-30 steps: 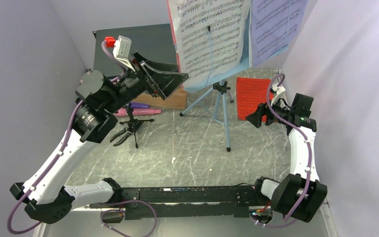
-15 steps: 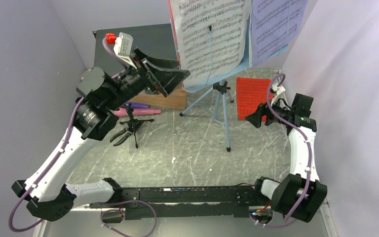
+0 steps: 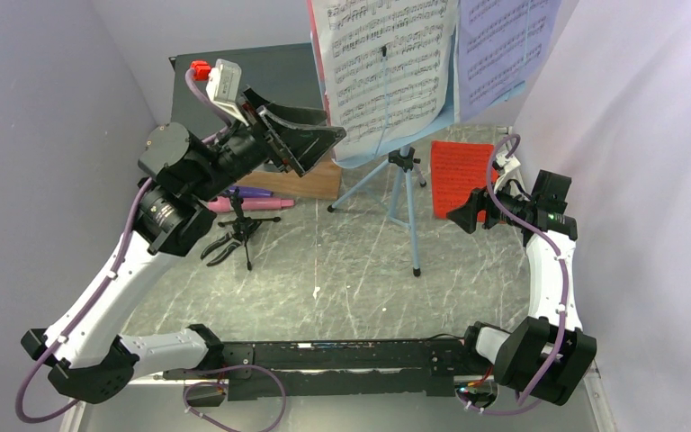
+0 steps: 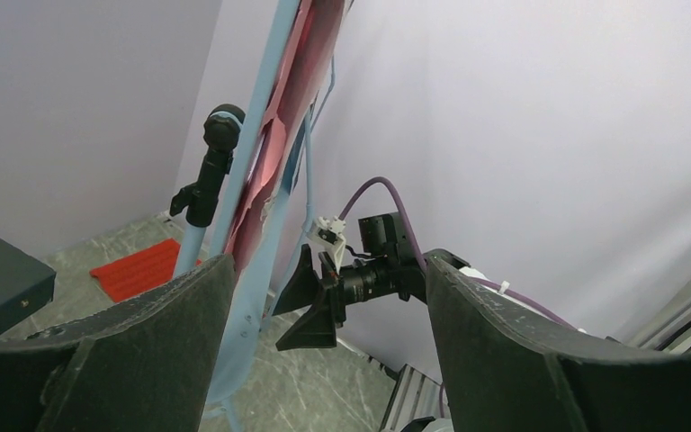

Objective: Pack up the instrument practice props
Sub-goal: Pick up the sheet music from the music stand.

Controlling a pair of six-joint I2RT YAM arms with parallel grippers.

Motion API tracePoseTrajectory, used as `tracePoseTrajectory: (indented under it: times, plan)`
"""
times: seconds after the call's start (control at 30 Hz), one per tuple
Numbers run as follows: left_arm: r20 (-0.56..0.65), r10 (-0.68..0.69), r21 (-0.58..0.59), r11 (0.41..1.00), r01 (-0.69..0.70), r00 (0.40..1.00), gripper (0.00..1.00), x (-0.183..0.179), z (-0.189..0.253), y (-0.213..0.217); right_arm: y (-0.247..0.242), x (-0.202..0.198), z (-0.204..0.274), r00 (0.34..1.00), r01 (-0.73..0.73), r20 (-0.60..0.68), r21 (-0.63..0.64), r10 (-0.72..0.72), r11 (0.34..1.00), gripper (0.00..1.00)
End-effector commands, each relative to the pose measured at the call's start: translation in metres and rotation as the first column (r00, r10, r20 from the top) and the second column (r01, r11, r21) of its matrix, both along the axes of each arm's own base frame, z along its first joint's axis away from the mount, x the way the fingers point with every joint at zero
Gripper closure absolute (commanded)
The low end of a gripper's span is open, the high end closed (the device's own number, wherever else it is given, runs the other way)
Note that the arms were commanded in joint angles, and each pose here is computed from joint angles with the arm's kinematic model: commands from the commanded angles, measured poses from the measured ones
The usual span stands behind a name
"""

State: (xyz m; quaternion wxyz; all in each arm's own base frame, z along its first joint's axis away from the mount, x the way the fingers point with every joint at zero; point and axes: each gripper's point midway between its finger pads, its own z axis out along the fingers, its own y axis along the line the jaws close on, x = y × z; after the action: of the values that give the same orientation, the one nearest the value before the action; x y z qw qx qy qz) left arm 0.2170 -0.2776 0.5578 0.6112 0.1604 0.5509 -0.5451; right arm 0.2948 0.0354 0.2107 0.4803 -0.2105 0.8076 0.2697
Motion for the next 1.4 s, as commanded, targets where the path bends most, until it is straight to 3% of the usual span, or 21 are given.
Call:
tracePoseTrajectory:
  times: [0.0,1.1,1.37]
  plan:
    - [0.102,-0.003,-0.064,0.998,0.010,0.995,0.18,-0.019,0.032,0.014,0.003,-0.003,0.008,0.999,-0.029,0.037,0.002,0.029,1.000,0.18]
    - [0.085,-0.027,-0.062,0.998,0.032,0.996,0.20,-0.008,0.028,0.001,0.004,-0.004,0.009,0.999,-0.034,0.037,0.005,0.034,0.999,0.18]
    - [0.094,-0.022,-0.038,0.999,0.026,0.995,0.30,-0.003,0.024,-0.004,0.004,-0.004,0.009,0.999,-0.037,0.041,0.002,0.036,0.999,0.18]
